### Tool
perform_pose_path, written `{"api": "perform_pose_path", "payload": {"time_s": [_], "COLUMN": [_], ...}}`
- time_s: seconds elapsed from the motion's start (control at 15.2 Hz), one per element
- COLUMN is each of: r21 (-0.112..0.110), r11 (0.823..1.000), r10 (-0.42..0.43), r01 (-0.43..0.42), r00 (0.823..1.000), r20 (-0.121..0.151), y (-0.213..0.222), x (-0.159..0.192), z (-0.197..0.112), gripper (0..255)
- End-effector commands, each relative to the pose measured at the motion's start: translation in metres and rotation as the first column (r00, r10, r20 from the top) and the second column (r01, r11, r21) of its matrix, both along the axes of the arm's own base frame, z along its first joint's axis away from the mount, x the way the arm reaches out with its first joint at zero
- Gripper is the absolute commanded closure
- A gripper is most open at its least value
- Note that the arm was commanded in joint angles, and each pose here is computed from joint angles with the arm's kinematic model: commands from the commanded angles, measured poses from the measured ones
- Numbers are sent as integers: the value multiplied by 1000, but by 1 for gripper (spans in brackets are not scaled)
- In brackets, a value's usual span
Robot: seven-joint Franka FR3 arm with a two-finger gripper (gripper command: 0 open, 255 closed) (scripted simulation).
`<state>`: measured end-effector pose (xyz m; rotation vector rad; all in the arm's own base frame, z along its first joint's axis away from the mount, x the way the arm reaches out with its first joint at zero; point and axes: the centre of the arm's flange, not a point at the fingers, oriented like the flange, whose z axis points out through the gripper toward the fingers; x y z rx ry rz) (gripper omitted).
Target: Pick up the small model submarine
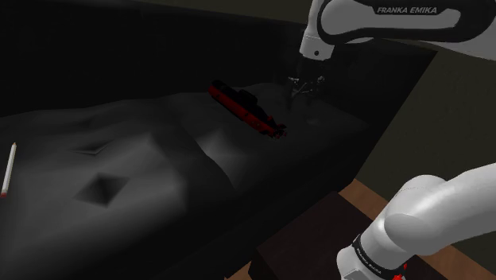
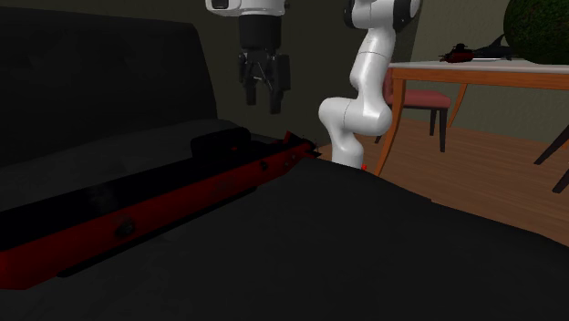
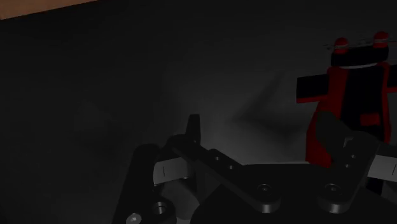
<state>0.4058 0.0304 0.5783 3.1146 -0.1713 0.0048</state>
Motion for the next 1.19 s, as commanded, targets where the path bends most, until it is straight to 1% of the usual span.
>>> {"api": "perform_pose_path", "payload": {"time_s": [0.0,0.4,0.79,0.86,1.12], "r21": [15,58,101,101,101], "r11": [1000,996,989,989,989], "r10": [16,62,109,110,110], "r01": [-16,-62,-108,-109,-109], "r00": [1000,998,994,994,994], "r20": [0,0,2,2,2], "y": [12,46,84,85,85], "x": [25,92,158,159,159], "z": [0,7,14,14,-7], "gripper": [0,0,0,0,0]}}
